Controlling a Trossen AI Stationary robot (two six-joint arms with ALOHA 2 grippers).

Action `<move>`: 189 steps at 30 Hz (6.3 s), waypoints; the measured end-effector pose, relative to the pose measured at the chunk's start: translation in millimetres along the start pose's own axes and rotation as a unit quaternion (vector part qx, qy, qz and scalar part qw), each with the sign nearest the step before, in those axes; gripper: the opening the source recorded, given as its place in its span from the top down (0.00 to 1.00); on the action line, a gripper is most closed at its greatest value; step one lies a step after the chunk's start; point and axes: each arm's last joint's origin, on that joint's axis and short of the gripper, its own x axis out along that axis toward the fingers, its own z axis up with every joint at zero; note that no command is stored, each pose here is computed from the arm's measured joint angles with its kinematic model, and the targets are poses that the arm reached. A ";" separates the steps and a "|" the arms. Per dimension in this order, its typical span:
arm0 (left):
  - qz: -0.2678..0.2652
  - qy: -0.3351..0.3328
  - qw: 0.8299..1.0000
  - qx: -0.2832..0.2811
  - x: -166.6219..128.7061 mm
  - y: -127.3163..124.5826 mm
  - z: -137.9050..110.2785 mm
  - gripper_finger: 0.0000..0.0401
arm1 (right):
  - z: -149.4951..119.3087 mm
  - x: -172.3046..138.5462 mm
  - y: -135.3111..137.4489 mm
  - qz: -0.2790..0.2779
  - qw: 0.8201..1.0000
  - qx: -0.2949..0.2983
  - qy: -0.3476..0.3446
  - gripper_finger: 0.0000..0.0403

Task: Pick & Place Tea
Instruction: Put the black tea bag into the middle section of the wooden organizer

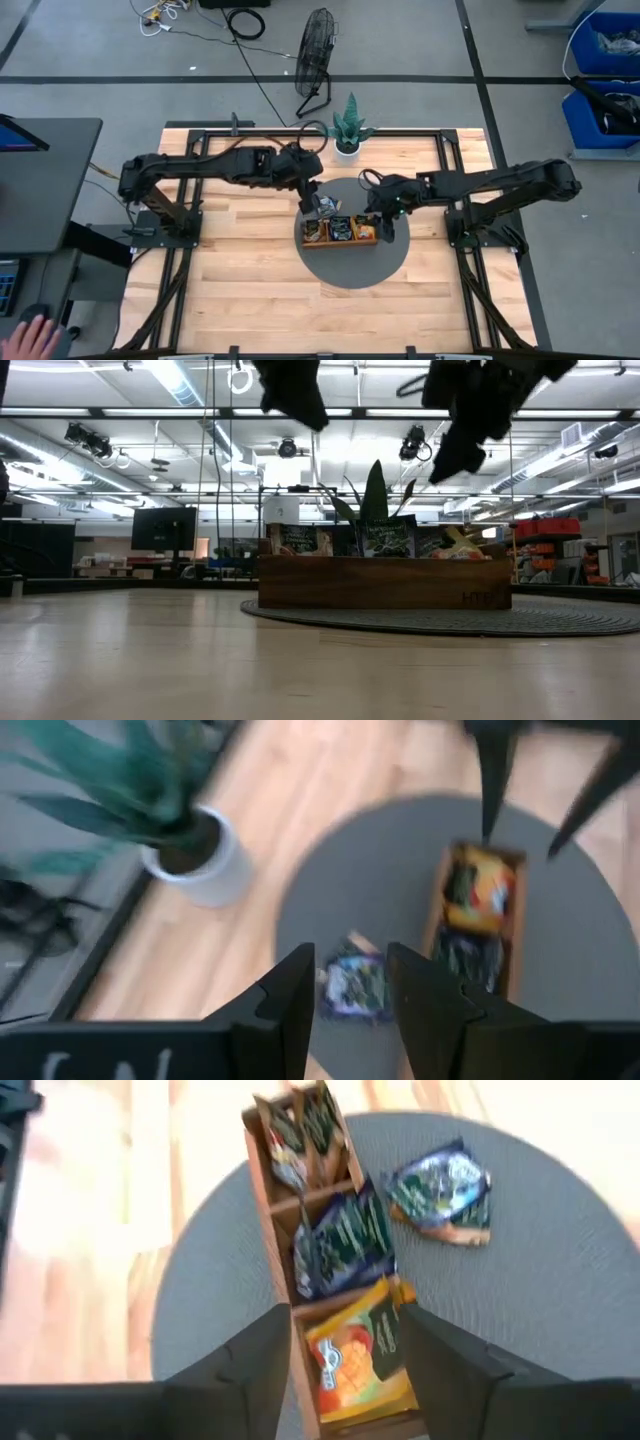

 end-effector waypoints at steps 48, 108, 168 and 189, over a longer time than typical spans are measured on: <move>-0.237 0.142 0.936 0.219 208.2 54.0 -82.3 0.44 | 22.6 -31.4 51.1 0.044 0.994 0.093 -0.021 0.52; 0.110 -0.150 0.982 0.028 -25.5 42.0 65.3 0.97 | 66.1 -74.6 39.8 -0.250 0.849 0.201 -0.420 0.60; 0.335 -0.167 0.927 0.020 -99.1 8.1 50.2 0.79 | 81.5 -120.0 35.0 -0.047 0.932 0.080 -0.349 1.00; 0.314 -0.052 0.946 -0.064 -97.2 14.1 5.5 0.79 | 104.7 4.6 52.5 0.035 0.987 -0.118 0.105 1.00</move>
